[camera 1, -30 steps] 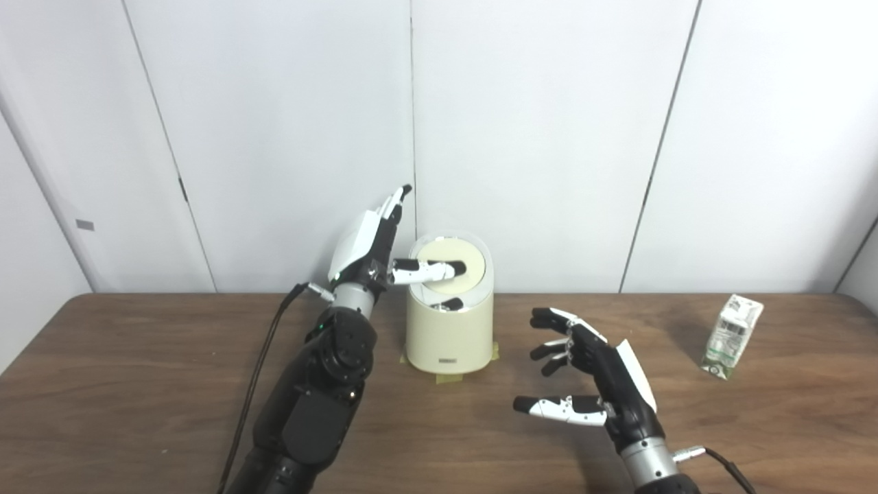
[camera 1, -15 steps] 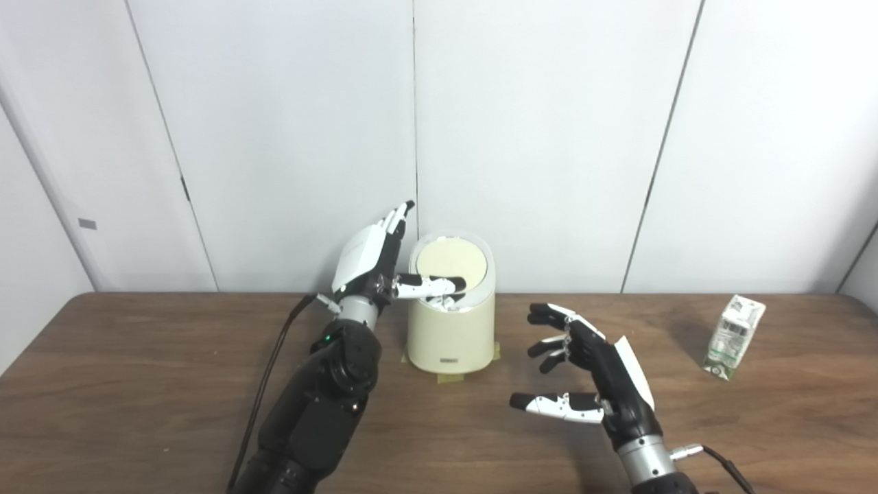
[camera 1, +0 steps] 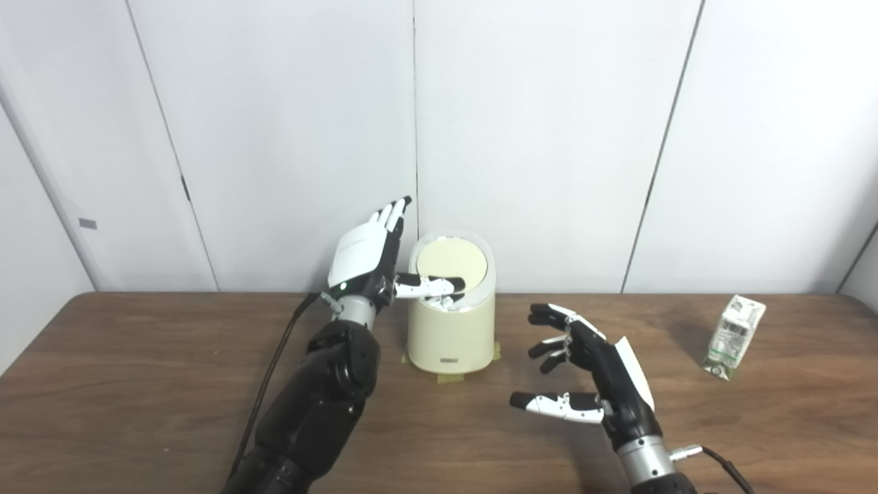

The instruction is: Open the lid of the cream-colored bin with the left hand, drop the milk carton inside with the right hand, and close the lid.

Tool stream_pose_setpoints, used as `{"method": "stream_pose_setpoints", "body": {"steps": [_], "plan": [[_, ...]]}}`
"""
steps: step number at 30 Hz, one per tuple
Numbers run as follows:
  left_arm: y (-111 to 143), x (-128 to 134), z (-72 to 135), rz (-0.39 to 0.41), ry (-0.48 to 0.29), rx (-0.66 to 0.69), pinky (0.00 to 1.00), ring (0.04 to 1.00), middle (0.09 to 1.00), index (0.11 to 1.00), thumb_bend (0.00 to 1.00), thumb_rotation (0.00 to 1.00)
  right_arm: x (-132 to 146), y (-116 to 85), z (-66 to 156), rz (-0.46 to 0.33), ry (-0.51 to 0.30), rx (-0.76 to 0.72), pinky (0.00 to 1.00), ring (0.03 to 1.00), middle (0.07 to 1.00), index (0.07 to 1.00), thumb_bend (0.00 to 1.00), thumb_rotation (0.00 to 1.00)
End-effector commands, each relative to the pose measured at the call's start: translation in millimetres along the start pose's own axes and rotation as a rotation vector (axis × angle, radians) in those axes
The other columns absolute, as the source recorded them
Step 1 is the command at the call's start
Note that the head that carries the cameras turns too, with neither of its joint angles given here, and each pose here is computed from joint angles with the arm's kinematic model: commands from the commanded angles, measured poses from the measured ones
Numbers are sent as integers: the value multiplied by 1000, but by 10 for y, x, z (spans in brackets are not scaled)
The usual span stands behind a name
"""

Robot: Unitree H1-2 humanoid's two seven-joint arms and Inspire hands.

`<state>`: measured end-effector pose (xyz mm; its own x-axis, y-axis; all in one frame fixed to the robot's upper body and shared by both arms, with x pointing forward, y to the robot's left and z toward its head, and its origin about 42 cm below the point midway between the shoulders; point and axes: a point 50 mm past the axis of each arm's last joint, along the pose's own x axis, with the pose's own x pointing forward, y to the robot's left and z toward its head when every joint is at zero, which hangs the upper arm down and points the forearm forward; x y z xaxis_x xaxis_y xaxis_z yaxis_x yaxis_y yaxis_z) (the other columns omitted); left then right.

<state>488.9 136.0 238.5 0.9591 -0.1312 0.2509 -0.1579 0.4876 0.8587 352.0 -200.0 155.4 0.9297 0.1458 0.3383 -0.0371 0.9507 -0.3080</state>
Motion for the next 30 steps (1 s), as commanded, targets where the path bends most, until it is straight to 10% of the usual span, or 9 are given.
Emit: {"method": "stream_pose_setpoints", "body": {"steps": [1,18,30], "plan": [[305,172,163,107,-62,86,912,994,993,1000,833,140,160,-16,179,-16,-90,5,437,572,764,774,647,113],[295,150,53,45,-76,466,836,954,943,921,906,90,134,-37,198,-9,-90,-11,437,567,761,772,635,89],[462,40,82,60,-28,-152,733,889,928,934,760,489,140,-35,171,-1,-85,-10,436,569,760,771,637,103]]}}
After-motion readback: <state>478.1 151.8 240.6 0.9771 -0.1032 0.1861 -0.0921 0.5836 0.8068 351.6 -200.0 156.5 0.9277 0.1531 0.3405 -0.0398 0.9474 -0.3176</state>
